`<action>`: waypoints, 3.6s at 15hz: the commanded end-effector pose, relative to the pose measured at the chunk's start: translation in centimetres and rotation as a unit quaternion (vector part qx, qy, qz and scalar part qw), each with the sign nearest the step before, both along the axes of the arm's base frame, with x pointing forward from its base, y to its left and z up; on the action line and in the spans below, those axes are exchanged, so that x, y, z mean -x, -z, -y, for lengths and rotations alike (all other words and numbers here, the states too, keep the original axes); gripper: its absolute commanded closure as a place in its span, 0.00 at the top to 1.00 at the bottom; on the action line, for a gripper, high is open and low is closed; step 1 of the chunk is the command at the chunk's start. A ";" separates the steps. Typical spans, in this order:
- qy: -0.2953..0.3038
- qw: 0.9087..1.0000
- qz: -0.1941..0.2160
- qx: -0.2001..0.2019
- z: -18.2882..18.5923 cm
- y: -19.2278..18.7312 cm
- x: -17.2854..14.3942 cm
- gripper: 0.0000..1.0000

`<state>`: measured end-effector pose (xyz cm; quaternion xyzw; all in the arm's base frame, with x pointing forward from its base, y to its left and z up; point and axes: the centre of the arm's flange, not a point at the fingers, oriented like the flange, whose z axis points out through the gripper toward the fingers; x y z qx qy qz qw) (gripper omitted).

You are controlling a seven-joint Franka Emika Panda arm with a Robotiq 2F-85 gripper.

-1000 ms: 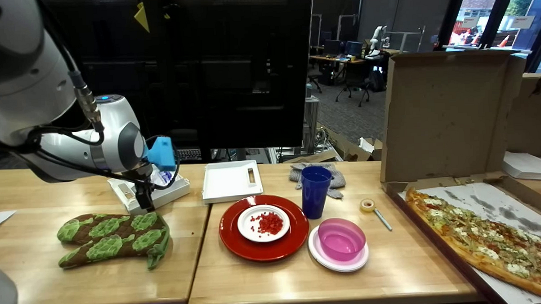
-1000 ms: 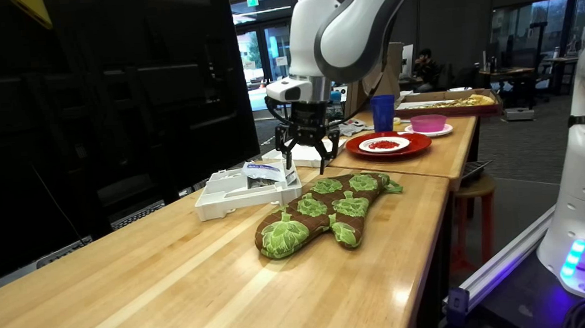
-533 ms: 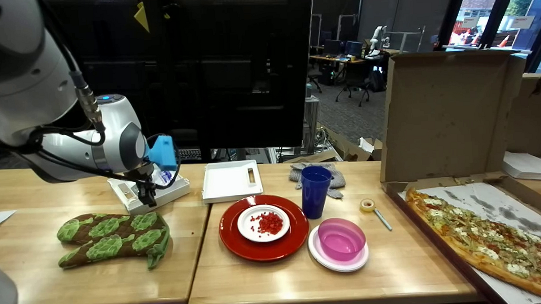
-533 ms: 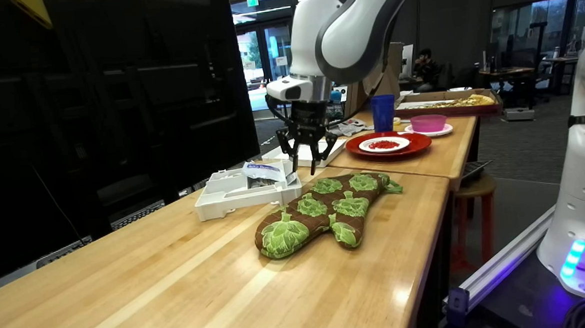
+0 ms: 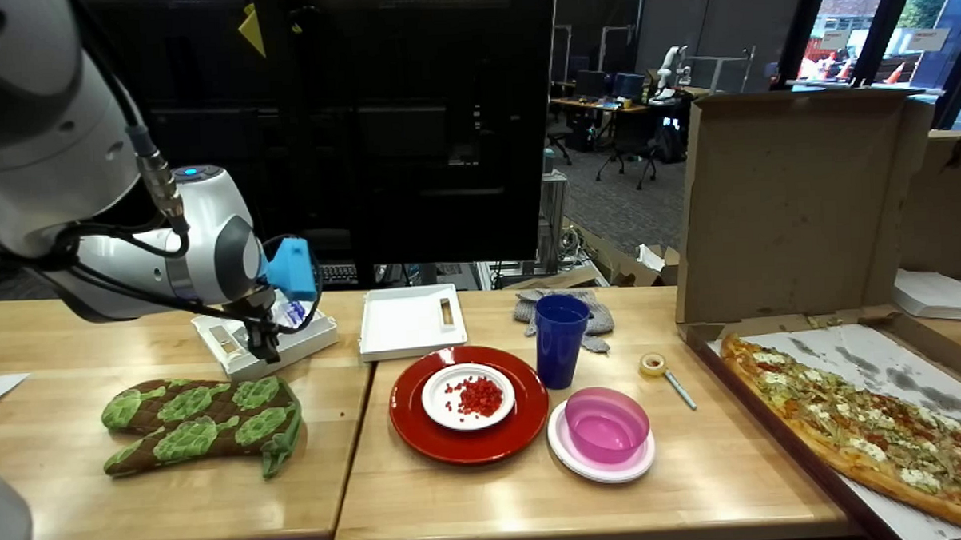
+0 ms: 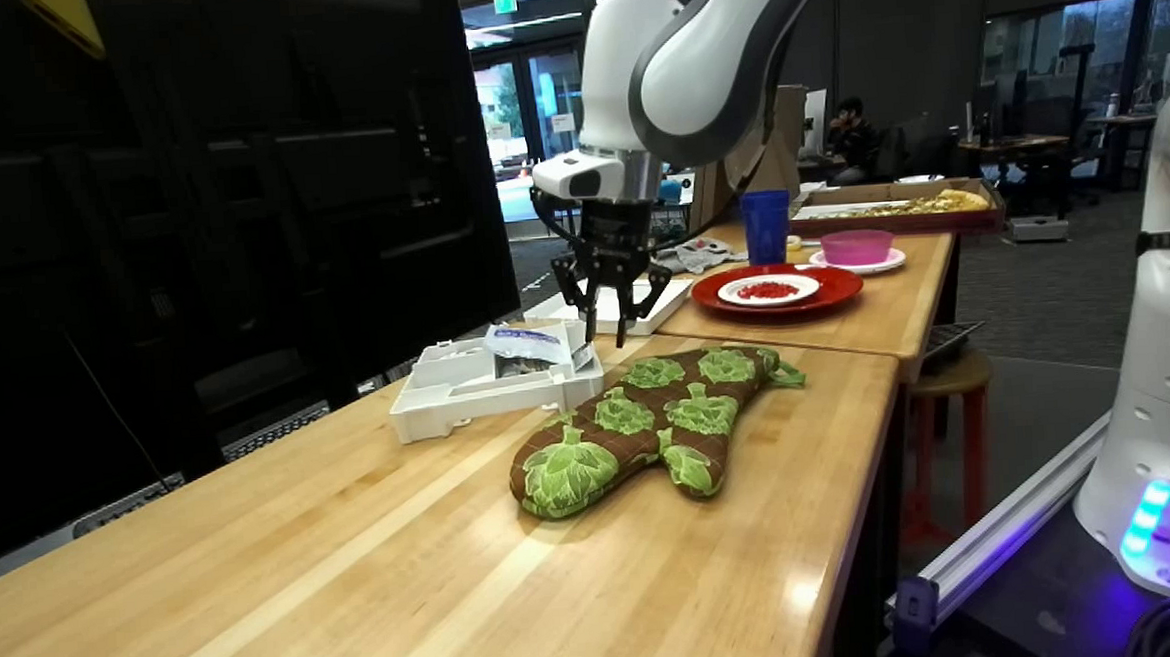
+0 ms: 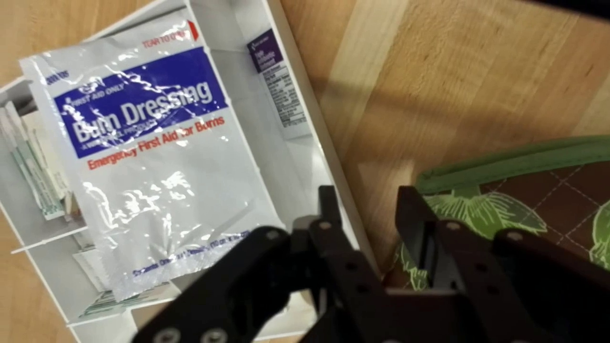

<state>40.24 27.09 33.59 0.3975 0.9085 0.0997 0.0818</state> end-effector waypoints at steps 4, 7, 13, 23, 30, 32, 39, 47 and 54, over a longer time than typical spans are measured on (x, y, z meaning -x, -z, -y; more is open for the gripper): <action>-0.017 1.000 -0.003 0.007 -0.6 0.2 -1.1 0.37; -0.020 1.000 -0.008 0.010 -0.8 0.5 -1.6 0.43; -0.025 0.999 -0.020 0.012 -1.2 1.1 -2.5 0.11; -0.019 1.000 -0.023 0.008 -0.4 0.6 -3.8 0.01; -0.032 0.999 -0.025 0.026 0.4 1.2 -4.1 0.01; -0.032 0.999 -0.024 0.028 0.7 1.2 -4.4 0.01; -0.080 0.995 -0.035 0.057 1.7 1.3 -5.0 0.01; -0.253 0.958 -0.083 0.101 0.8 1.8 -4.4 0.01; -0.339 0.922 -0.078 0.171 1.3 1.3 -5.5 0.01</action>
